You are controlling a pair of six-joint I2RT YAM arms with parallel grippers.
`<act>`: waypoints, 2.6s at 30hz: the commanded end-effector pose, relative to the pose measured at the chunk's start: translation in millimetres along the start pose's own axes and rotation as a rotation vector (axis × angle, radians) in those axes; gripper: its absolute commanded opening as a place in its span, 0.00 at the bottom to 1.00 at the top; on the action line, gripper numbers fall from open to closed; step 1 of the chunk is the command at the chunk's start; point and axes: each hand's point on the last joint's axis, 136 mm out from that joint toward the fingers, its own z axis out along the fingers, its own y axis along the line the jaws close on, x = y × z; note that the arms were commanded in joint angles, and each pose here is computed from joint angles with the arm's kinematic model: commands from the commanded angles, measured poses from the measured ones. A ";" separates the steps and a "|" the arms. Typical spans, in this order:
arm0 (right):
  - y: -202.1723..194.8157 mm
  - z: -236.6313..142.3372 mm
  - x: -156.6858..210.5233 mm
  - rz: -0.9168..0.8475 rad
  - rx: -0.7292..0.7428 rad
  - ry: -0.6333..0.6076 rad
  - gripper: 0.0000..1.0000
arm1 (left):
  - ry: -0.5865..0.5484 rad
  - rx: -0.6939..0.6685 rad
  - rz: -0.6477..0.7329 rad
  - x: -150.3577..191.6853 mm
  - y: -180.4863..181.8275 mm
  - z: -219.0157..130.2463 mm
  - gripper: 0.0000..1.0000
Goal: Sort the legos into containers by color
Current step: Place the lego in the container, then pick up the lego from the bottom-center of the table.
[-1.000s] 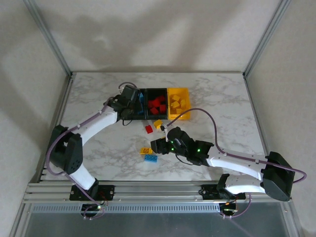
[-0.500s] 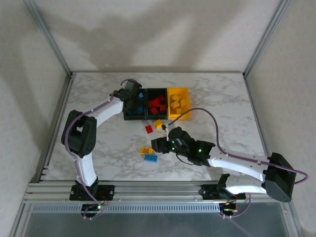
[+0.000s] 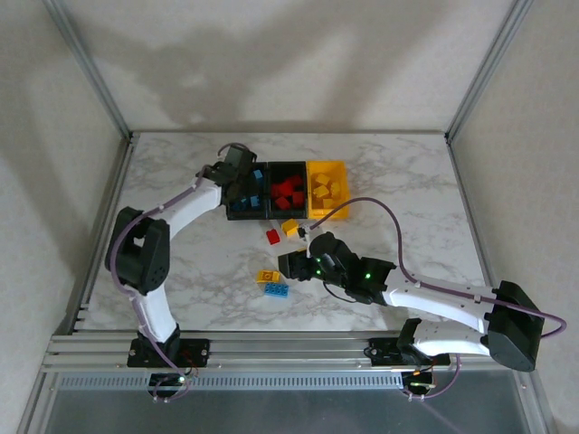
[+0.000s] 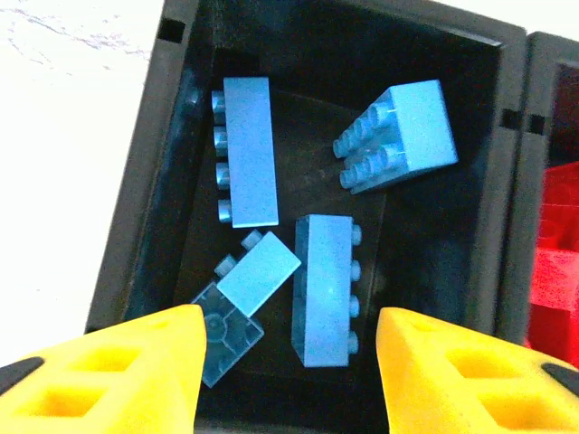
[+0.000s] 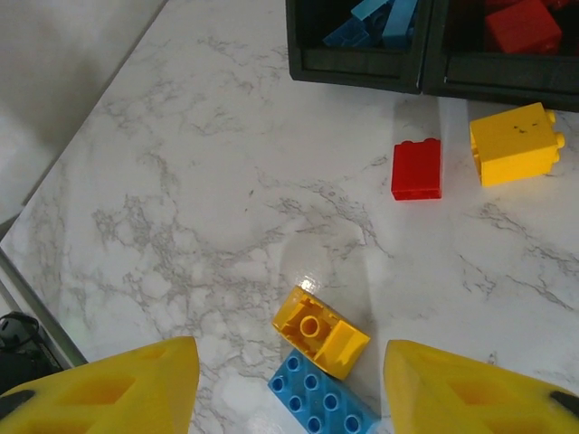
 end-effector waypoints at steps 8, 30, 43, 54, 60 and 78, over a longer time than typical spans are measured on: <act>-1.8 4.6 -0.4 -0.008 0.067 0.043 0.62 | 0.024 0.179 -0.034 41.3 4.1 -76.7 0.55; -8.4 44.9 66.1 -0.282 -0.011 0.234 0.69 | 0.188 0.203 -0.159 145.9 66.6 -104.3 0.61; -3.3 83.8 123.0 -0.380 -0.015 0.393 0.64 | 0.180 0.175 -0.167 144.9 74.0 -103.9 0.61; -13.4 82.0 159.1 -0.478 0.090 0.489 0.45 | 0.176 0.168 -0.174 142.2 75.5 -100.2 0.60; -14.0 76.0 159.8 -0.504 0.122 0.494 0.28 | 0.173 0.171 -0.171 138.3 73.1 -99.2 0.60; 34.1 65.9 0.2 -0.269 0.056 0.250 0.29 | 0.027 0.290 -0.358 90.7 71.9 -136.2 0.61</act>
